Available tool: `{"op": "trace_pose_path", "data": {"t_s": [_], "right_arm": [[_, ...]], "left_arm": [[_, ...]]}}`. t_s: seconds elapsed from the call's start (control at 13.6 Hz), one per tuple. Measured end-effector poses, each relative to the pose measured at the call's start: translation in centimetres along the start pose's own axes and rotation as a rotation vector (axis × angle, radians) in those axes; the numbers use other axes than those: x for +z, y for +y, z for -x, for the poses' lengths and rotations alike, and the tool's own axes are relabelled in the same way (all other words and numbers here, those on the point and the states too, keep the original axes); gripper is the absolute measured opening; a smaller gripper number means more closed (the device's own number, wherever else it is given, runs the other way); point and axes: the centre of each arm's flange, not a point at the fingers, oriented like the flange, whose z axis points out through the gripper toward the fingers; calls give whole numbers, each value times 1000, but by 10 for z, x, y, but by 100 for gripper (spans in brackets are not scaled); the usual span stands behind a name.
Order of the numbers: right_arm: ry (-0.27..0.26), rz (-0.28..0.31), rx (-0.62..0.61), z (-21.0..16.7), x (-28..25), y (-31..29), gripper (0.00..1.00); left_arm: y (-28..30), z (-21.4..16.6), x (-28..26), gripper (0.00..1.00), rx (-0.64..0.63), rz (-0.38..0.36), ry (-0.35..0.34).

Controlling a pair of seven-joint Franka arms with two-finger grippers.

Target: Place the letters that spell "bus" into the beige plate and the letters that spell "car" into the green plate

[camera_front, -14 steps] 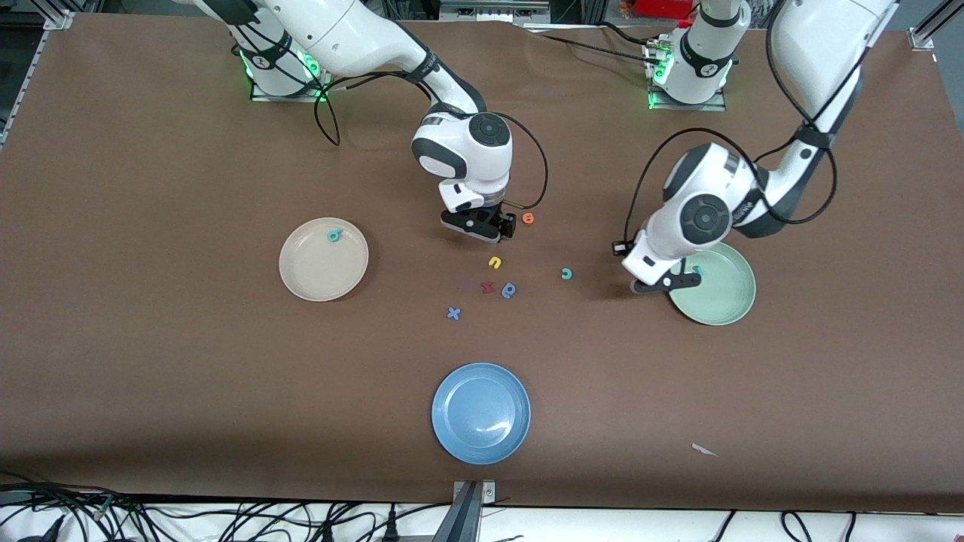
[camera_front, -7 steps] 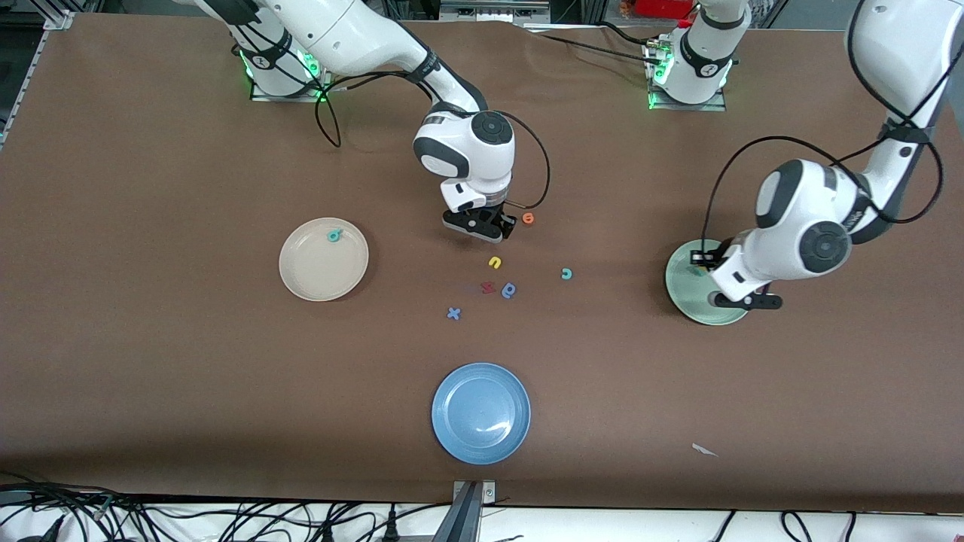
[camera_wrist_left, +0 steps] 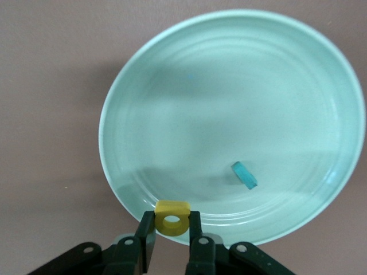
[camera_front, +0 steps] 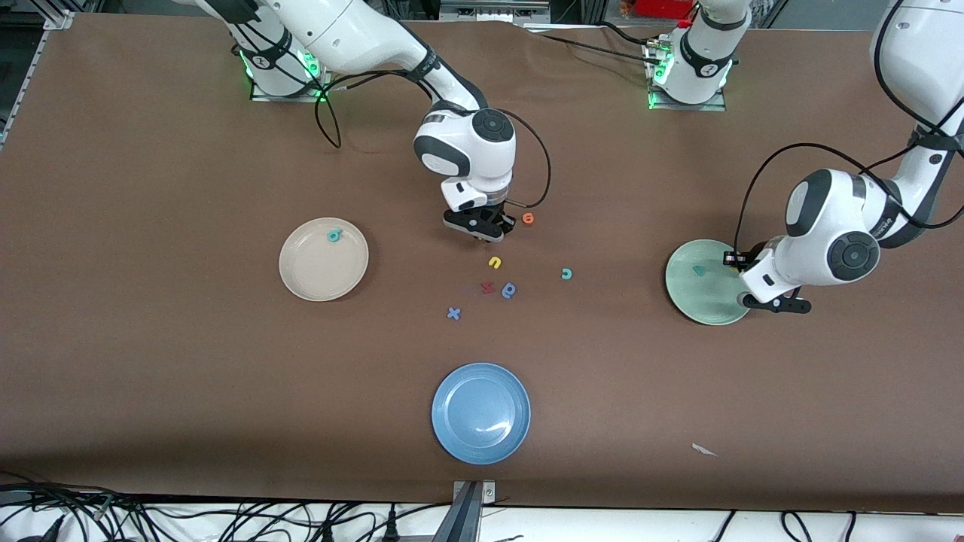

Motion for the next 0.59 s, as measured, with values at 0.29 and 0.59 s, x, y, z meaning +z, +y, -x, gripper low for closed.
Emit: {"op": "trace_pose_path", "data": {"t_s": [0.29, 0.59], "right_arm": [[2, 0, -3, 0, 0, 0, 28], [19, 27, -43, -36, 1, 25, 28]], "left_arm": [[-1, -1, 10, 28, 1, 12, -15], [0, -4, 6, 64, 2, 12, -4]]}}
